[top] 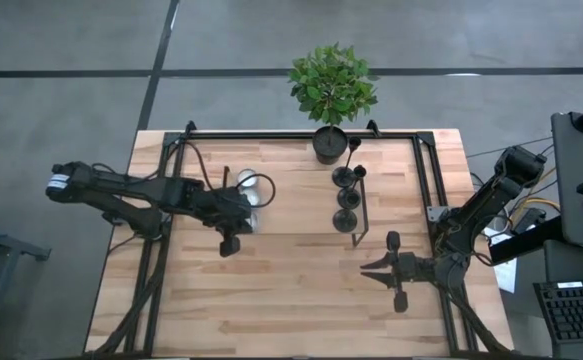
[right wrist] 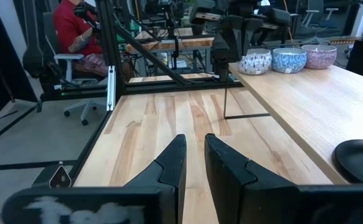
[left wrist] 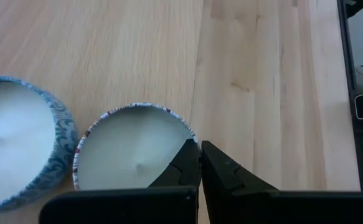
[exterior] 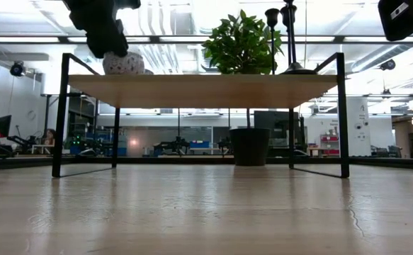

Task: Pick & Place candle stick holders
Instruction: Put the white scented candle on the shelf aligned with the other scented candles, then return to Home Position

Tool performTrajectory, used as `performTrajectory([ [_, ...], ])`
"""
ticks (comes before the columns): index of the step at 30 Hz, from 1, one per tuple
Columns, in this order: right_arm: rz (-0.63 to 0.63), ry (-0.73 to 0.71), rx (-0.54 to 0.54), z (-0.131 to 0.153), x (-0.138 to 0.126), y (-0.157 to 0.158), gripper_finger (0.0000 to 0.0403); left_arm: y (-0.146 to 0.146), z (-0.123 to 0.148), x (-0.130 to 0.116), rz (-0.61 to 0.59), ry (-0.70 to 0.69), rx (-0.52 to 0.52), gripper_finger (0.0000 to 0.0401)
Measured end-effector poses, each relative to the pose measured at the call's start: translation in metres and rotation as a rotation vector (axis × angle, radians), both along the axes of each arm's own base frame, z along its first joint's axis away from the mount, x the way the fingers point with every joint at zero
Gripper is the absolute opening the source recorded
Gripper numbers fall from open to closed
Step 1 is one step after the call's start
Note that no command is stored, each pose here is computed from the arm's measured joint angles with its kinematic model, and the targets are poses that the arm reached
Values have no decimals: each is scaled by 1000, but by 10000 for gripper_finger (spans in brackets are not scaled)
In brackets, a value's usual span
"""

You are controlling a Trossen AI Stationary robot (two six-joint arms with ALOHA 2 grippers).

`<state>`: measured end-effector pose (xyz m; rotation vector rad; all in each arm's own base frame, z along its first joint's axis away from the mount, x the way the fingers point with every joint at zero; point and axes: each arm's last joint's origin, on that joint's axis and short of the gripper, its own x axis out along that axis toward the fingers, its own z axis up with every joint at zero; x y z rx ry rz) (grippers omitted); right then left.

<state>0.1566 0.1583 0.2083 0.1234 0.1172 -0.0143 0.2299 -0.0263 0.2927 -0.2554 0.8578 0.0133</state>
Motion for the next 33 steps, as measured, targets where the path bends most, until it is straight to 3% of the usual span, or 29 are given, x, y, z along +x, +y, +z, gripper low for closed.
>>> performTrajectory([
  [10,-3,0,-1,0,0,-1,52,0,3,-3,15,-18,-15,13],
  [21,-4,1,9,-1,0,-1,52,2,3,-3,64,-29,34,61],
  [29,-4,2,6,-1,0,-1,52,-1,17,-3,-11,-62,-57,64],
  [33,-4,2,5,-1,0,-1,52,-1,26,-5,-37,-92,-44,62],
])
